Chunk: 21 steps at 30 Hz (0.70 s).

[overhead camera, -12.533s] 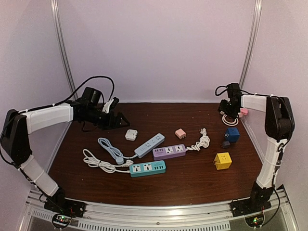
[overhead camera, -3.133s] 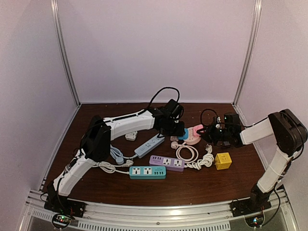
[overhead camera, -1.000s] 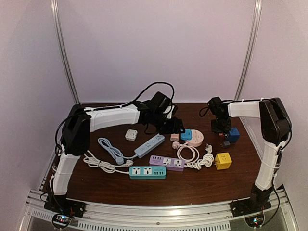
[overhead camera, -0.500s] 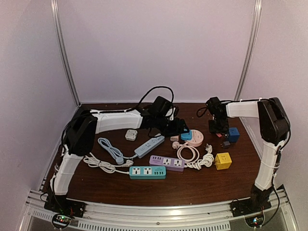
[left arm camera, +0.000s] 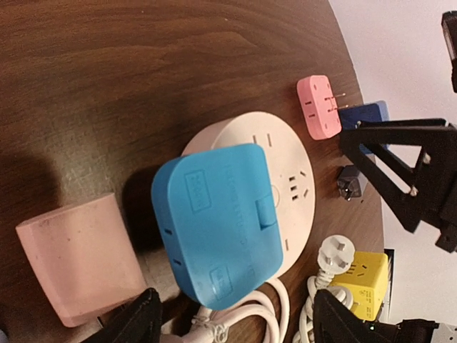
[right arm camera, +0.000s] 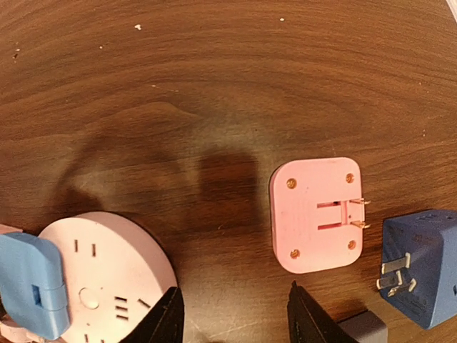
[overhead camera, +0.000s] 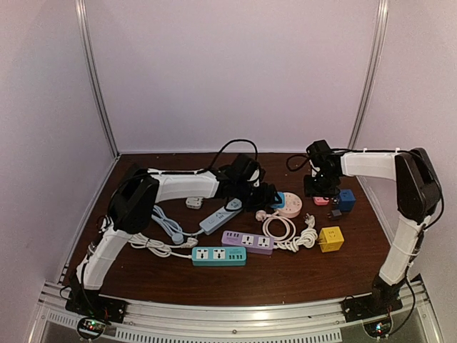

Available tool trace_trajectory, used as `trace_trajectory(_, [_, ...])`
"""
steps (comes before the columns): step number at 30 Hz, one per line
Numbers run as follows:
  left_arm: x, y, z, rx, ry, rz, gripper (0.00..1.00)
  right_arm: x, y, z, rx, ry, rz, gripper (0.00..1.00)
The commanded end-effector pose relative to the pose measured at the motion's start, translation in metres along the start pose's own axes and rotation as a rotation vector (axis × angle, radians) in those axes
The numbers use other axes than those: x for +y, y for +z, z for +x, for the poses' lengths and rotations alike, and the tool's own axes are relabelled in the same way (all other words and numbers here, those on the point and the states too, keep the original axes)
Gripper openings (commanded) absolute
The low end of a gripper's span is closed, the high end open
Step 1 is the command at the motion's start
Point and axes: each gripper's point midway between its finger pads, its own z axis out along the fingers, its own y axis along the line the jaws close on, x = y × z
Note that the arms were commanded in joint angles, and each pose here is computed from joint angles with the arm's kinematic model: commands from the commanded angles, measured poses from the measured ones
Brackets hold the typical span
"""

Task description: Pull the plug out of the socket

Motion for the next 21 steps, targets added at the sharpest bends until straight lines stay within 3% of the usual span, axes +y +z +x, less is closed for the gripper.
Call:
trace_trajectory(1, [-0.012,0.007,-0.024,-0.068,-0.016,0.058,0.73,0.023,-0.012,0.004,-0.009,0.047,-0.157,0.51])
trace_trajectory(12, [-0.01,0.025,-0.033,-0.11,-0.095,0.105,0.72,0.04,-0.003,0.023,0.029,0.07,-0.273,0.53])
trace_trajectory(17, [-0.019,0.02,-0.038,-0.124,-0.095,0.127,0.63,0.047,0.0,0.021,0.025,0.079,-0.313,0.5])
trace_trajectory(21, [-0.021,0.018,-0.038,-0.121,-0.092,0.131,0.54,0.054,0.001,0.02,0.028,0.089,-0.348,0.42])
